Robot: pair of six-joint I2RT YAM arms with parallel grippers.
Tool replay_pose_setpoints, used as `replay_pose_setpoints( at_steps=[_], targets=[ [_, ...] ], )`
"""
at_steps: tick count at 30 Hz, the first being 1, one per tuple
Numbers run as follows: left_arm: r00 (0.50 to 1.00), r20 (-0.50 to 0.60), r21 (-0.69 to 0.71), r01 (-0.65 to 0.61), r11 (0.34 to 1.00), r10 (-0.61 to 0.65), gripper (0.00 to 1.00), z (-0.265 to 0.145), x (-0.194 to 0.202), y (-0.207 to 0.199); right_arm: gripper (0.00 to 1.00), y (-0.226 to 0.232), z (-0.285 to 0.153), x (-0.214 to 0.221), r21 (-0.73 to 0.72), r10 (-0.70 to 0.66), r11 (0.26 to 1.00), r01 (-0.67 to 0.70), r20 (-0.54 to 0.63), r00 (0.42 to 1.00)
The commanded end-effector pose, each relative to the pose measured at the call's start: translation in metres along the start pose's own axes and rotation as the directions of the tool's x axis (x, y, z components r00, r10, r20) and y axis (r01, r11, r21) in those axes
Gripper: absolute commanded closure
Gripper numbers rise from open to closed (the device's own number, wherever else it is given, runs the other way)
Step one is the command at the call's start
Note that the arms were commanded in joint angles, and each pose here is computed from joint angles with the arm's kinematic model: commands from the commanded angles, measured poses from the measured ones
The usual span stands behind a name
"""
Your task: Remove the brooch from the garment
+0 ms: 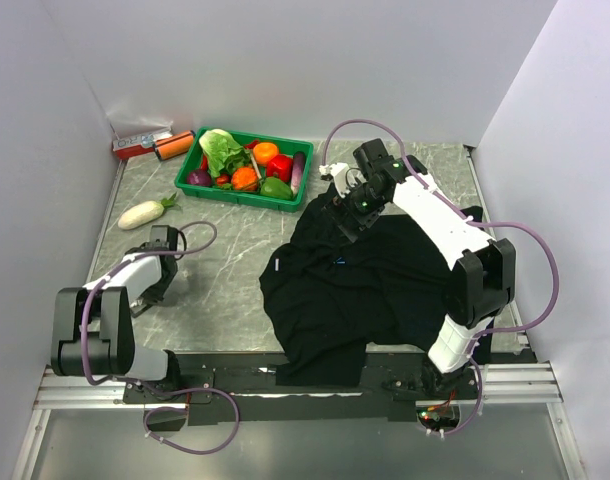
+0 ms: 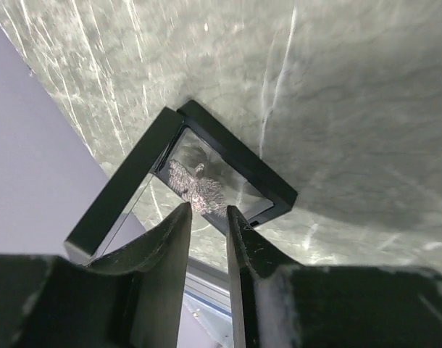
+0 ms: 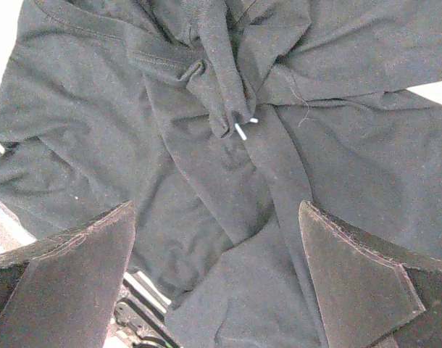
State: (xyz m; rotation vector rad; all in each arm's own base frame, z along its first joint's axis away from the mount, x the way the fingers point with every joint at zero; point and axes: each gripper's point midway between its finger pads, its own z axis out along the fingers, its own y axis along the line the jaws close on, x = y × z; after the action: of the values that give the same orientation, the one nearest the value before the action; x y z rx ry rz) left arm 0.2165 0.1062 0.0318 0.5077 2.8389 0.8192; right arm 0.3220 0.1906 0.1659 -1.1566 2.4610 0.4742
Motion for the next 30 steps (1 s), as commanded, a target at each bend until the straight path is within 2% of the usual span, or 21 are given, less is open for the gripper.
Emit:
replay_pose_setpoints(
  at_steps=[1, 8, 10, 11, 12, 14, 16, 18, 21, 22, 23, 26, 27, 29, 30],
  targets=[
    [0.997, 0.023, 0.023, 0.074, 0.997, -0.075, 0.68, -0.011, -0.014, -0.001, 0.0, 0.009, -0.012, -0.003, -0.007, -0.025, 1.0, 0.025, 0.023, 0.999],
    [0.994, 0.038, 0.126, 0.099, 0.987, -0.104, 0.65, -0.022, -0.02, -0.012, 0.0, 0.01, -0.013, -0.002, -0.009, -0.027, 1.0, 0.027, 0.026, 0.999],
    [0.993, 0.08, 0.195, 0.074, 0.978, -0.091, 0.47, -0.04, -0.028, -0.019, 0.0, 0.01, -0.015, -0.002, -0.003, -0.025, 1.0, 0.025, 0.03, 0.999],
    [0.988, 0.12, 0.265, 0.063, 0.962, -0.098, 0.32, -0.049, -0.035, -0.028, 0.0, 0.008, -0.015, -0.003, 0.008, -0.027, 1.0, 0.027, 0.032, 0.999],
    [0.977, 0.181, 0.291, 0.054, 0.955, -0.11, 0.04, -0.063, -0.043, -0.028, 0.0, 0.007, -0.019, -0.004, 0.026, -0.018, 1.0, 0.017, 0.042, 0.999],
    [0.944, 0.299, 0.39, 0.014, 0.921, -0.141, 0.04, -0.095, -0.064, -0.033, 0.0, -0.008, -0.024, -0.008, 0.117, 0.011, 0.993, -0.017, 0.047, 0.999],
    [0.876, 0.45, 0.425, -0.041, 0.904, -0.172, 0.04, -0.137, -0.084, -0.023, 0.0, -0.02, -0.035, -0.022, 0.185, 0.062, 0.98, -0.079, 0.095, 0.993],
    [0.8, 0.555, 0.499, -0.1, 0.861, -0.229, 0.04, -0.175, -0.101, -0.026, 0.0, -0.034, -0.054, -0.04, 0.277, 0.063, 0.955, -0.109, 0.169, 0.984],
    [0.67, 0.668, 0.512, -0.099, 0.853, -0.324, 0.04, -0.224, -0.13, -0.003, 0.0, -0.048, -0.082, -0.067, 0.356, 0.066, 0.921, -0.16, 0.264, 0.962],
    [0.609, 0.716, 0.491, -0.091, 0.866, -0.342, 0.04, -0.242, -0.14, 0.012, 0.0, -0.05, -0.089, -0.075, 0.37, 0.057, 0.914, -0.169, 0.296, 0.954],
    [0.516, 0.779, 0.456, -0.073, 0.887, -0.358, 0.04, -0.263, -0.154, 0.03, 0.0, -0.053, -0.098, -0.084, 0.384, 0.049, 0.906, -0.18, 0.328, 0.944],
    [0.313, 0.865, 0.404, 0.031, 0.914, -0.393, 0.04, -0.31, -0.175, 0.078, 0.0, -0.064, -0.137, -0.112, 0.456, 0.027, 0.855, -0.247, 0.438, 0.899],
    [0.174, 0.898, 0.396, 0.079, 0.915, -0.404, 0.04, -0.341, -0.186, 0.104, 0.0, -0.067, -0.16, -0.128, 0.476, 0.009, 0.833, -0.282, 0.498, 0.867],
    [0.049, 0.906, 0.409, 0.158, 0.899, -0.421, 0.04, -0.366, -0.194, 0.132, 0.0, -0.075, -0.189, -0.137, 0.524, -0.013, 0.789, -0.321, 0.536, 0.844],
    [-0.048, 0.914, 0.405, 0.179, 0.897, -0.403, 0.04, -0.394, -0.198, 0.152, 0.0, -0.076, -0.215, -0.147, 0.538, -0.045, 0.768, -0.346, 0.585, 0.81]
  ],
)
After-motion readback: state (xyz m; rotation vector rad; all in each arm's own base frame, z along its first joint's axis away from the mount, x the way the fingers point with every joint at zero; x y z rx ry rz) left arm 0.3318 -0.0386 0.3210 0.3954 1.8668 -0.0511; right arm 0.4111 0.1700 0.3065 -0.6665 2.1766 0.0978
